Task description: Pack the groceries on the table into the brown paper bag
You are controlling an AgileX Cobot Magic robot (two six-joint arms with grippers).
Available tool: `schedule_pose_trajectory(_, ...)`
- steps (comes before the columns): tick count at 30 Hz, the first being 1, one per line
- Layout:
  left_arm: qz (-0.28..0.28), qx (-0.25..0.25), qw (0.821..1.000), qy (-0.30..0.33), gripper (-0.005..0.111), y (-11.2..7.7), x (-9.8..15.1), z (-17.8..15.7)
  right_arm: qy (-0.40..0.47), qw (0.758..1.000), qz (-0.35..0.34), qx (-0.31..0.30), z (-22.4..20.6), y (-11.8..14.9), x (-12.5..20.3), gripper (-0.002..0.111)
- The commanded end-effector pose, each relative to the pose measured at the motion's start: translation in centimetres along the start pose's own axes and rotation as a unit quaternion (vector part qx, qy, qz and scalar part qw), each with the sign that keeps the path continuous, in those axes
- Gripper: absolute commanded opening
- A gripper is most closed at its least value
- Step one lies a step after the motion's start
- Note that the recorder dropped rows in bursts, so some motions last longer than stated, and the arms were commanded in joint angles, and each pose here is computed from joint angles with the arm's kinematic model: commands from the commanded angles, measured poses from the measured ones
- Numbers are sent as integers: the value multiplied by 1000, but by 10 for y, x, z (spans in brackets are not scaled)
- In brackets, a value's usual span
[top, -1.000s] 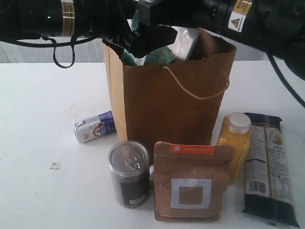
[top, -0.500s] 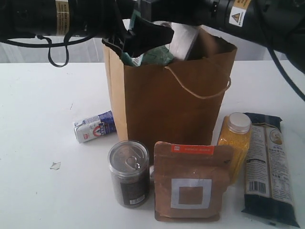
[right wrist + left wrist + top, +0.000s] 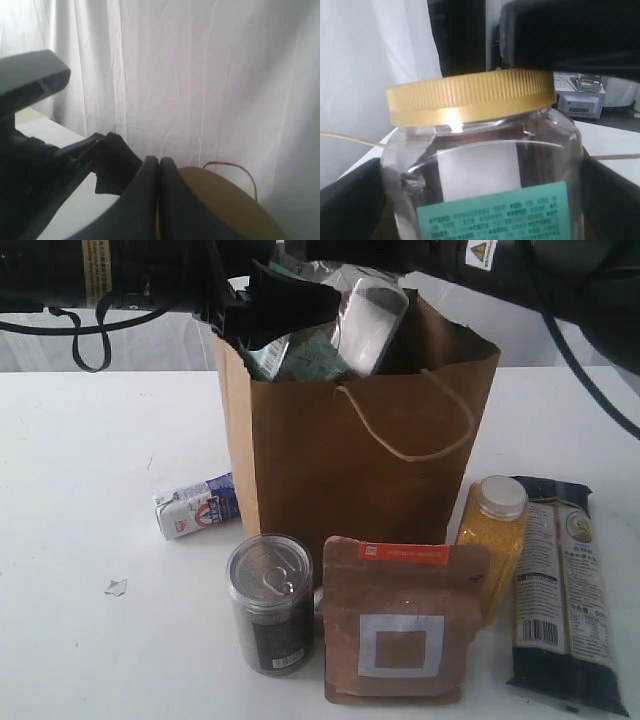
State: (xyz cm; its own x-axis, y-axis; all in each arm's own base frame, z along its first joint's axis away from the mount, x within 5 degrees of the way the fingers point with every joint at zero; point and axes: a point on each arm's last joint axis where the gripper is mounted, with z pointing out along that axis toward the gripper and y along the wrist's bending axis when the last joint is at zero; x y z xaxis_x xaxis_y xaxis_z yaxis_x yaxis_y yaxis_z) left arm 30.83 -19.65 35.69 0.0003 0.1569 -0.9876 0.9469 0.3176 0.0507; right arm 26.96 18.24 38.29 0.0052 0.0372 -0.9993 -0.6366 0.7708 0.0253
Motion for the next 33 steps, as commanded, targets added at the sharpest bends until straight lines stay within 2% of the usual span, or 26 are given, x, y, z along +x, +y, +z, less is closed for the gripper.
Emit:
schedule_pose_trajectory(1,-6,3,1000,-25,105,-4,-11,-5,-25,1000,8,-11,0,3,-11,0)
schedule_pose_trajectory(10,-6,3,1000,-28,105,-4,-12,-5,-10,999,14,-33,4,19,-5,0)
schedule_pose_trajectory(23,-6,10,999,-32,105,-5,-13,-5,6,1000,12,-24,5,18,-2,0)
schedule_pose_trajectory(33,-12,14,999,-38,105,-6,-15,-5,43,998,-41,33,-40,11,-20,0)
